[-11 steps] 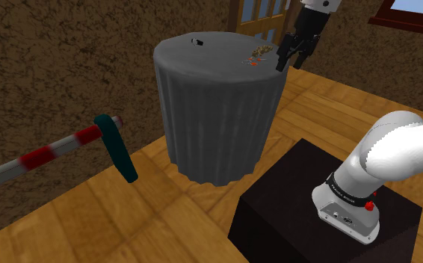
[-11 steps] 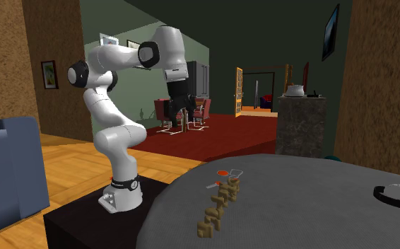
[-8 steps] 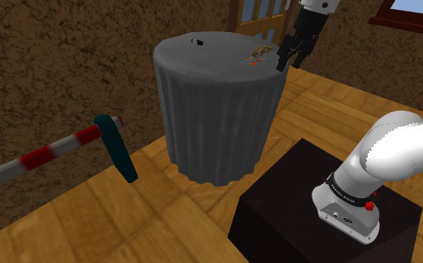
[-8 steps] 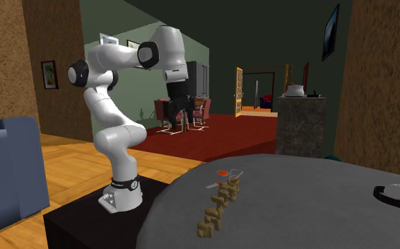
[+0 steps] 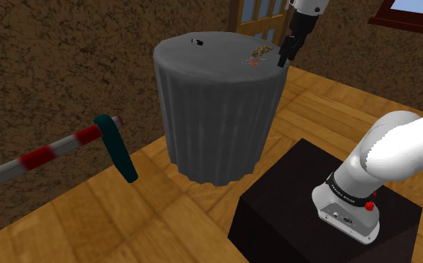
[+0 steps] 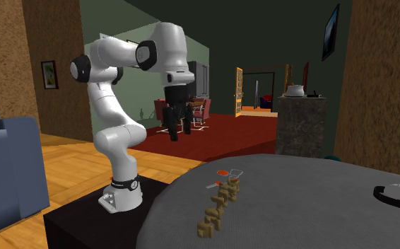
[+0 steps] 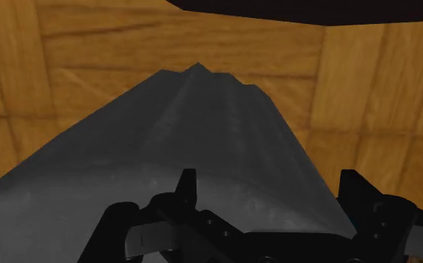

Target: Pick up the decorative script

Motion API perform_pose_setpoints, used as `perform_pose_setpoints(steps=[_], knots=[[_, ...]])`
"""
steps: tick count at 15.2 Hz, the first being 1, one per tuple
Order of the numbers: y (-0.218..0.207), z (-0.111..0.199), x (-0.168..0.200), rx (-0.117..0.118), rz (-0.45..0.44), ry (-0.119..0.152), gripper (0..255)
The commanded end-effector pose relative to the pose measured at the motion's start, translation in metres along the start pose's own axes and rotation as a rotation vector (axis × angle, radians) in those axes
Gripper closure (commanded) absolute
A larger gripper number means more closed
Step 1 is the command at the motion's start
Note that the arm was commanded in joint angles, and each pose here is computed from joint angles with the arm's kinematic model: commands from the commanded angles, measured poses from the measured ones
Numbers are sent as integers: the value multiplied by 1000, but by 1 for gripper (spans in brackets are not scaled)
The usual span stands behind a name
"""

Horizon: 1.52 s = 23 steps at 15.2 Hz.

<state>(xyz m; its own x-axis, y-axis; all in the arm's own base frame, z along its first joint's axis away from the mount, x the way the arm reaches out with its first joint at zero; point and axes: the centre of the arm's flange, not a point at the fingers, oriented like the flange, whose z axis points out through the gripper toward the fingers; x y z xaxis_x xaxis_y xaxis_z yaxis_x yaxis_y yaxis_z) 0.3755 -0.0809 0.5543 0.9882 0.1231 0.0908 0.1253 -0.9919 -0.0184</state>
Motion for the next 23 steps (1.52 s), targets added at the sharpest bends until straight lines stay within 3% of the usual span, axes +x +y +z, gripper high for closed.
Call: perform_pose_setpoints(steps=[1, 20, 23], knots=[[21, 6, 11, -24, -65, 0, 0], [156, 31, 181, -235, -630, 7, 0], [156, 47, 180, -235, -630, 7, 0]])
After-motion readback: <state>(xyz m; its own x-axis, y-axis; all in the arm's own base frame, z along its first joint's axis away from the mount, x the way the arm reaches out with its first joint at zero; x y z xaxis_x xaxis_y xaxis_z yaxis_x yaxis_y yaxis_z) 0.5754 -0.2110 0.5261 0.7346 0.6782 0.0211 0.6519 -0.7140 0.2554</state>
